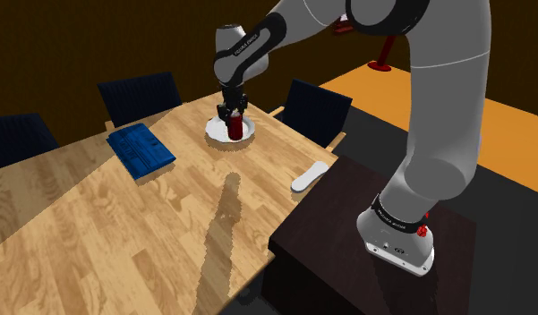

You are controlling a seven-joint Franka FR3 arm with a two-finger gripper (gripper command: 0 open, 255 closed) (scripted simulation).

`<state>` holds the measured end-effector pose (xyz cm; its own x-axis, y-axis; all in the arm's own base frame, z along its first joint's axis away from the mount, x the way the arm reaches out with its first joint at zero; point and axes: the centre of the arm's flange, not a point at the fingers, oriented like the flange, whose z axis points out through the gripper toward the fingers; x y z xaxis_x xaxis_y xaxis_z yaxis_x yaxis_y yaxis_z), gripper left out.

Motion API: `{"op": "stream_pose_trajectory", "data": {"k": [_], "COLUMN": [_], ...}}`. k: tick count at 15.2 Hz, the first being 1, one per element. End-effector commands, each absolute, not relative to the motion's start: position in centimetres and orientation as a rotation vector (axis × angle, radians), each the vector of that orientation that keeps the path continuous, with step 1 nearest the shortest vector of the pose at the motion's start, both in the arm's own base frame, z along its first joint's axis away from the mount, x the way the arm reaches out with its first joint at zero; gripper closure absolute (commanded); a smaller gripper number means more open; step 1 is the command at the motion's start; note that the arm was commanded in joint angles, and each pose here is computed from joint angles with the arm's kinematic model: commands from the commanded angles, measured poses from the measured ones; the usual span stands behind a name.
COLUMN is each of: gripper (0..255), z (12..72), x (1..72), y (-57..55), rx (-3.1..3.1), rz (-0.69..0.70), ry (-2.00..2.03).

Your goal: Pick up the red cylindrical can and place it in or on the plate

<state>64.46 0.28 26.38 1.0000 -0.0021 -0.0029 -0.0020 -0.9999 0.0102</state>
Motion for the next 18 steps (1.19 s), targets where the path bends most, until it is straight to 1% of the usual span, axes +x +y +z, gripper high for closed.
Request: {"op": "stream_pose_trajectory", "data": {"k": [1,12,18], "gripper": [255,255,255], "z": [26.9,28.8,26.2], "x": [66.5,78.1,78.5], "y": [-1.2,-9.7,-10.0], "rx": [3.131,3.131,3.131], "rz": [-0.005,-0.005,-0.005], "ry": [-0.003,-0.003,-0.003]}}
